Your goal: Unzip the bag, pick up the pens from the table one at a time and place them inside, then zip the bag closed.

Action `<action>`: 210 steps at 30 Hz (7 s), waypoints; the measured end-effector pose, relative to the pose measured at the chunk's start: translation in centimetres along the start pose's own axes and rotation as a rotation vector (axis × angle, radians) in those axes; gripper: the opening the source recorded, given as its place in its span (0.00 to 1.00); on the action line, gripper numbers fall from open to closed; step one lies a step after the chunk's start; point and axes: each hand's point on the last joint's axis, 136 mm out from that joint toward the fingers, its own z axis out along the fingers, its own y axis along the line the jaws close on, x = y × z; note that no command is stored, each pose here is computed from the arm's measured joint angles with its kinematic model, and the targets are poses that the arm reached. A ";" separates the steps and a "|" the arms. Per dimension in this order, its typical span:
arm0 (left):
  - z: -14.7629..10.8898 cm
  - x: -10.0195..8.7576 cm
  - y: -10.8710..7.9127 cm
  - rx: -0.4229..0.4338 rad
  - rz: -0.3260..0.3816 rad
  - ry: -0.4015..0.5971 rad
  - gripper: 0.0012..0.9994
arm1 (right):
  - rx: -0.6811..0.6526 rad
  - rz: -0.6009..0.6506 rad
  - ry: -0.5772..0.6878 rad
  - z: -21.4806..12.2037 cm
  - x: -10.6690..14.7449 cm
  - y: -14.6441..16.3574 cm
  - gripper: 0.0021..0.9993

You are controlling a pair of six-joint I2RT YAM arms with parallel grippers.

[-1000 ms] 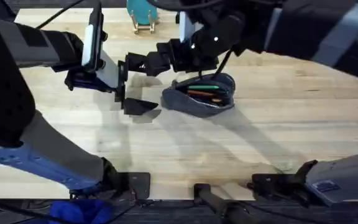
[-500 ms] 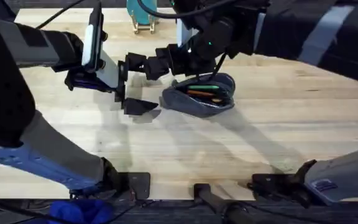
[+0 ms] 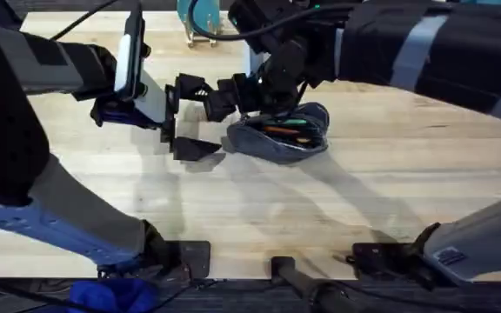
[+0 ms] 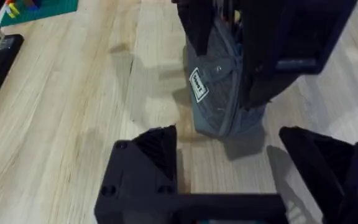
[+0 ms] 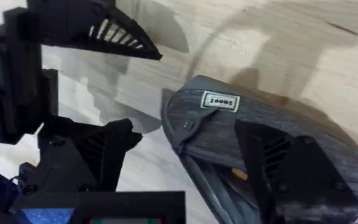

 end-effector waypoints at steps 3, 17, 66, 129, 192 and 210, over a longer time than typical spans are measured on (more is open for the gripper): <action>0.0 0.0 0.0 0.000 0.000 0.000 0.99 | 0.008 0.002 0.014 0.3 0.3 -0.2 1.00; 0.0 0.0 0.0 0.000 0.000 0.000 0.99 | 0.030 -0.002 0.050 1.6 1.0 -0.4 0.96; 0.0 0.0 0.0 0.000 0.000 0.000 0.99 | 0.032 -0.005 0.063 1.0 1.0 0.1 0.03; 2.2 -3.6 0.4 0.016 -0.053 -0.155 1.00 | 0.021 -0.054 0.037 -1.2 0.0 1.0 0.03; 6.0 -2.1 -0.2 0.081 -0.152 -0.289 0.04 | 0.081 -0.073 0.044 -2.4 0.2 -0.3 0.03; 6.0 -2.2 -0.2 0.084 -0.150 -0.288 0.04 | 0.267 -0.074 0.073 -5.8 2.0 -4.1 0.03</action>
